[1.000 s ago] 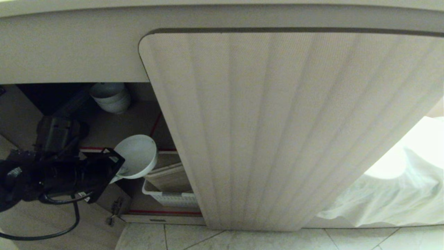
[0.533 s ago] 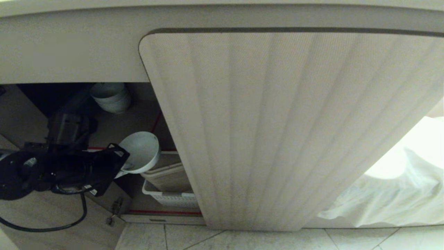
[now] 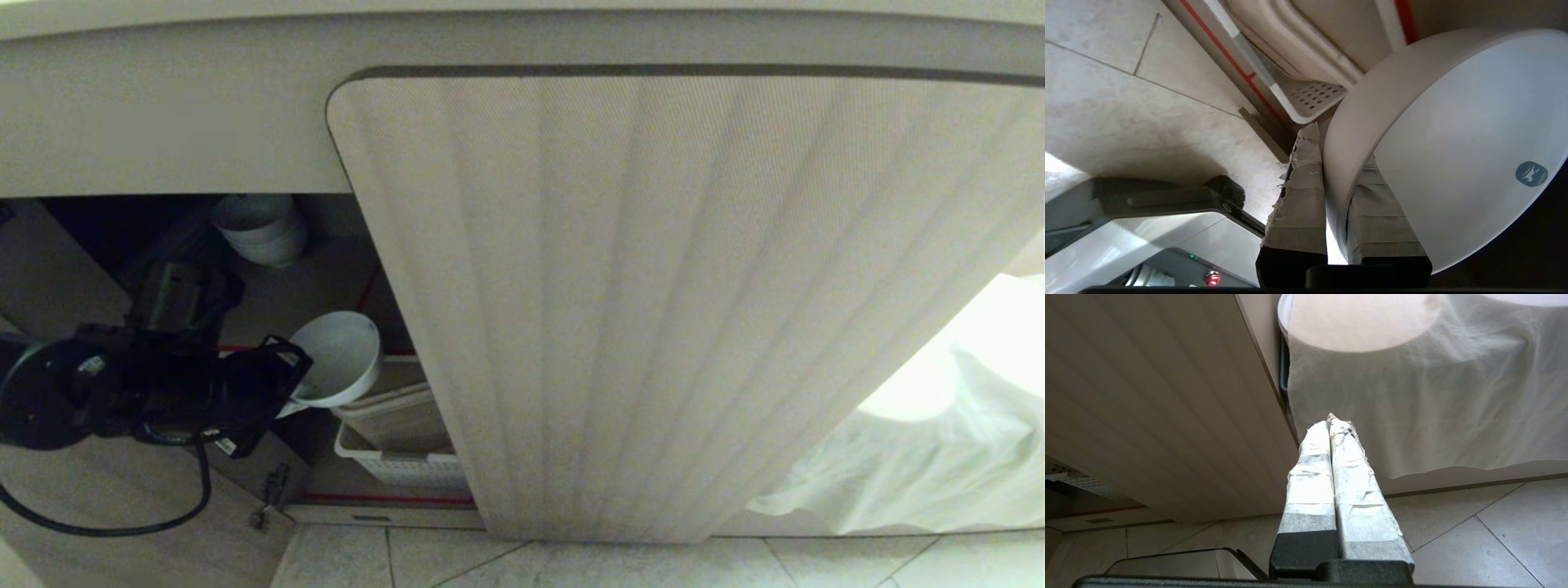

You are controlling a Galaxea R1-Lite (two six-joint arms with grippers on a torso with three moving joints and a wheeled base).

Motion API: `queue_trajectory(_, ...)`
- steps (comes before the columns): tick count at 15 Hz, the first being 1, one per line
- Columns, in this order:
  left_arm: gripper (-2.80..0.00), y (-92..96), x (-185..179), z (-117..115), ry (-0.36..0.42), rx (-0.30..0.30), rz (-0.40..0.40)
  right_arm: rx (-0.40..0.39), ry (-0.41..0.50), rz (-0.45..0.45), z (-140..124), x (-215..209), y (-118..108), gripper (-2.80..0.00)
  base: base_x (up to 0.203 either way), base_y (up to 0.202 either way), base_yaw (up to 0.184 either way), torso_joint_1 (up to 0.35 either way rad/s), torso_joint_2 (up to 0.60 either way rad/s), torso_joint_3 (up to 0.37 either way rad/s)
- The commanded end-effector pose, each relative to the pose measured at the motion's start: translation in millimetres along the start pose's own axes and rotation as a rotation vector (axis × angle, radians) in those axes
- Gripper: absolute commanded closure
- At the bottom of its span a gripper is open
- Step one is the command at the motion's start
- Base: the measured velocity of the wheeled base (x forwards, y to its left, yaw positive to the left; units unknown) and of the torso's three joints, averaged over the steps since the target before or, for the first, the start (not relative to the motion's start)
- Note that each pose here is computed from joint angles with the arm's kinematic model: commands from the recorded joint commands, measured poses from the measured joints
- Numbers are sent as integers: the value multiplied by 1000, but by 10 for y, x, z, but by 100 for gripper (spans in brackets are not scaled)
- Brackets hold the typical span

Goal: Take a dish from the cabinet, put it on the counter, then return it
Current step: Put it back into the cabinet

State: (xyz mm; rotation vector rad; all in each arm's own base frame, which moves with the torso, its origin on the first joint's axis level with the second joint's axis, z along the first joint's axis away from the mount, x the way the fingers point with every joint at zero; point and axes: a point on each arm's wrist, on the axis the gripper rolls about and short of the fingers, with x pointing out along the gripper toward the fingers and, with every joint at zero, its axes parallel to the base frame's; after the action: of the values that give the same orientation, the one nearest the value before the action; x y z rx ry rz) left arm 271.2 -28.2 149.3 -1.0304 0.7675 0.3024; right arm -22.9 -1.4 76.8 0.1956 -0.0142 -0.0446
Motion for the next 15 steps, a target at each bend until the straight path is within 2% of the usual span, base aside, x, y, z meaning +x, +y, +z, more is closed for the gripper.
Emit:
queue_trajectory(1, 0, -25, 26, 13, 1, -6, 0, 1, -1, 0, 0, 0, 0, 0, 0, 0, 0, 0, 0, 0)
queue_trajectory(15, 0, -168, 223, 120, 26, -13, 10, 1, -1, 1, 0, 0, 0, 0, 0, 0, 0, 0, 0, 0)
